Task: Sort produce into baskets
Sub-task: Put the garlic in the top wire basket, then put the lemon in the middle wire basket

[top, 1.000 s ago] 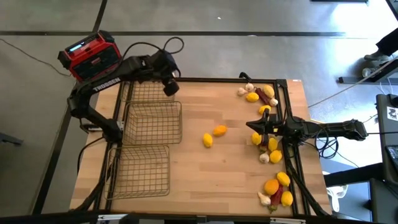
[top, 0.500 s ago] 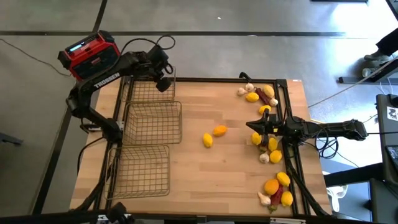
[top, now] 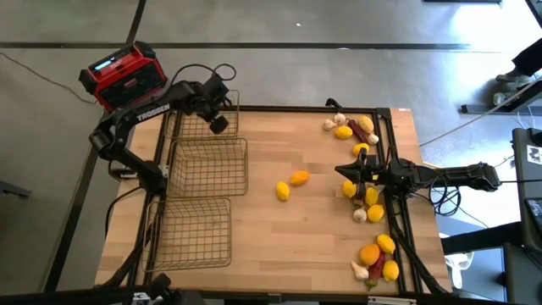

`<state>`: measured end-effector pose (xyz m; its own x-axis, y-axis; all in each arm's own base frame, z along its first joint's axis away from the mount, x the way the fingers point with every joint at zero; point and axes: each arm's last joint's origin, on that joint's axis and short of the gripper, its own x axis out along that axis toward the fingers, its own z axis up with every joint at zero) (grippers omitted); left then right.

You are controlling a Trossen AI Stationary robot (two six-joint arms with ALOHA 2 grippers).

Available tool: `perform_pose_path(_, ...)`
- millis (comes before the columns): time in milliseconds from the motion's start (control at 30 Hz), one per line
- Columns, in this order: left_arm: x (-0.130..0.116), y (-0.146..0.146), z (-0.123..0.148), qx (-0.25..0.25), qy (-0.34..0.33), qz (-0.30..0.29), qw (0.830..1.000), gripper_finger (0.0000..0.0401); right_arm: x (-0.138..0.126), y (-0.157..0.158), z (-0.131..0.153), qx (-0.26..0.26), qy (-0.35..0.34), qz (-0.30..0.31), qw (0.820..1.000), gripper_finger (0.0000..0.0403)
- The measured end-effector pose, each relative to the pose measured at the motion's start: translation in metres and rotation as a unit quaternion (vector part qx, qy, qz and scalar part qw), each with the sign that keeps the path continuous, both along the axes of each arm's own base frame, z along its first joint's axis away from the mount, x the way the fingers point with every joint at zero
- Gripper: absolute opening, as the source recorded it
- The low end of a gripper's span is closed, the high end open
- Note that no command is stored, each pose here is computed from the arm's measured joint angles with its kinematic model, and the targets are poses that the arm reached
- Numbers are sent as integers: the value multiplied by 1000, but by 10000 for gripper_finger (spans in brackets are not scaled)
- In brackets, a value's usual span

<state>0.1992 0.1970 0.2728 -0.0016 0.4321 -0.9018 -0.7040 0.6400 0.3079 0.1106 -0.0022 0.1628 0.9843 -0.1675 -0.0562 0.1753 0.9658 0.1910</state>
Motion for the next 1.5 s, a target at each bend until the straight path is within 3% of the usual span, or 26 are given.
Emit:
perform_pose_path(433, -3, -3, -24, -13, 14, -4, 1000, 27, 0, 0, 0, 0, 0, 0, 1000, 16)
perform_pose_path(767, -4, -5, -28, -29, -4, 13, 999, 29, 0, 0, 0, 0, 0, 0, 1000, 16)
perform_pose_path(1200, -3, -4, -28, -25, -10, 15, 1000, 123, 0, 0, 0, 0, 0, 0, 1000, 16)
perform_pose_path(1500, 16, -15, -12, -9, -30, -22, 999, 139, 0, 0, 0, 0, 0, 0, 1000, 16)
